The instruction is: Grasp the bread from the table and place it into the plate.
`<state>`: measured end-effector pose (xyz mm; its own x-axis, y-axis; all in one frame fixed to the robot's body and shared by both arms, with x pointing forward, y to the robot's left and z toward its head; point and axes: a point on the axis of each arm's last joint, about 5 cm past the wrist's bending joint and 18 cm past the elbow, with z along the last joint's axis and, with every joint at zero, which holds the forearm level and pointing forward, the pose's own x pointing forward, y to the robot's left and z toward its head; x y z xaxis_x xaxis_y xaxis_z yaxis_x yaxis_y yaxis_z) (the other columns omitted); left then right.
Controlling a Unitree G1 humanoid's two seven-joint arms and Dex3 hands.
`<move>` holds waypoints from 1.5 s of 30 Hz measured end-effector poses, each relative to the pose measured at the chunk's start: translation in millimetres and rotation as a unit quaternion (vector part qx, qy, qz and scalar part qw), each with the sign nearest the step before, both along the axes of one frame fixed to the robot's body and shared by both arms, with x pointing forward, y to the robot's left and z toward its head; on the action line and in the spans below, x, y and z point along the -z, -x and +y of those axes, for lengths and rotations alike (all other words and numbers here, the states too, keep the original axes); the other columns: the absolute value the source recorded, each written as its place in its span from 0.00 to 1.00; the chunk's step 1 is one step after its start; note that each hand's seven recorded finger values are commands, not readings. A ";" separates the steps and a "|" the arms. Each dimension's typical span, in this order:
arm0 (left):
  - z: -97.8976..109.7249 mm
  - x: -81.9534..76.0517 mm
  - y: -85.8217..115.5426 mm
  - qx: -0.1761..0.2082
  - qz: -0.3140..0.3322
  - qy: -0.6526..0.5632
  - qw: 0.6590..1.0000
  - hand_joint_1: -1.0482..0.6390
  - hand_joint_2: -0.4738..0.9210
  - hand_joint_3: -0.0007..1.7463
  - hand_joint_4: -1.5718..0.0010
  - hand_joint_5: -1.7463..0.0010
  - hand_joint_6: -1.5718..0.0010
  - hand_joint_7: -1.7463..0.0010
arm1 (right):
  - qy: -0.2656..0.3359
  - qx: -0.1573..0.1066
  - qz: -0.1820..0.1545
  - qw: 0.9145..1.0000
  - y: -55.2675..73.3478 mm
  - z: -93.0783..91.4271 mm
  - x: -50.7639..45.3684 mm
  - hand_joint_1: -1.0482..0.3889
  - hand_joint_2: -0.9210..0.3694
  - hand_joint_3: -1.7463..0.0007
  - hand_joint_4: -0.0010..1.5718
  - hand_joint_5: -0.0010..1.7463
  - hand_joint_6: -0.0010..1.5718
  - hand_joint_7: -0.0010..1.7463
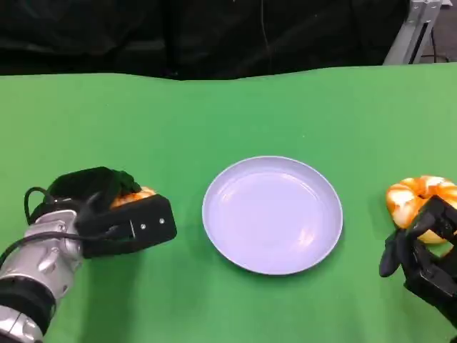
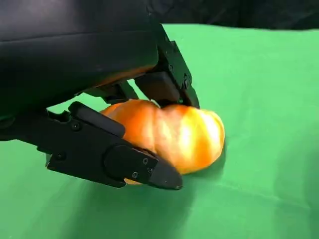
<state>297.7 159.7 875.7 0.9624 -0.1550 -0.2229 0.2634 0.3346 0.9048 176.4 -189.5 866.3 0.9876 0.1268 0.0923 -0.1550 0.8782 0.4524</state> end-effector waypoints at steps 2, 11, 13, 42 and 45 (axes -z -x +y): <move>-0.4 0.6 1.2 -0.002 -0.017 0.005 1.000 0.54 1.00 0.11 0.57 0.03 0.49 0.39 | 0.001 0.000 0.000 1.000 0.0 -0.3 0.0 0.68 0.22 0.37 0.51 1.00 0.42 0.95; -4.8 -4.5 3.1 0.012 -0.055 0.029 0.998 0.56 1.00 0.14 0.58 0.00 0.52 0.32 | 0.001 -0.002 0.005 1.000 0.2 -1.0 0.3 0.68 0.23 0.36 0.52 1.00 0.43 0.94; -5.4 -8.4 1.9 0.013 -0.064 0.037 0.997 0.56 1.00 0.15 0.57 0.00 0.51 0.34 | 0.000 -0.002 0.005 1.000 0.2 -1.0 0.4 0.68 0.23 0.36 0.52 1.00 0.43 0.94; -78.9 -89.0 10.3 0.199 -0.195 0.083 0.957 0.57 1.00 0.11 0.50 0.07 0.39 0.52 | -0.001 0.002 0.006 1.000 0.5 -3.0 0.3 0.67 0.26 0.36 0.51 1.00 0.45 0.91; -88.6 -89.1 12.0 0.216 -0.187 0.086 0.955 0.55 1.00 0.13 0.50 0.07 0.35 0.58 | -0.001 0.002 0.006 1.000 0.6 -3.1 0.3 0.68 0.25 0.36 0.51 1.00 0.46 0.91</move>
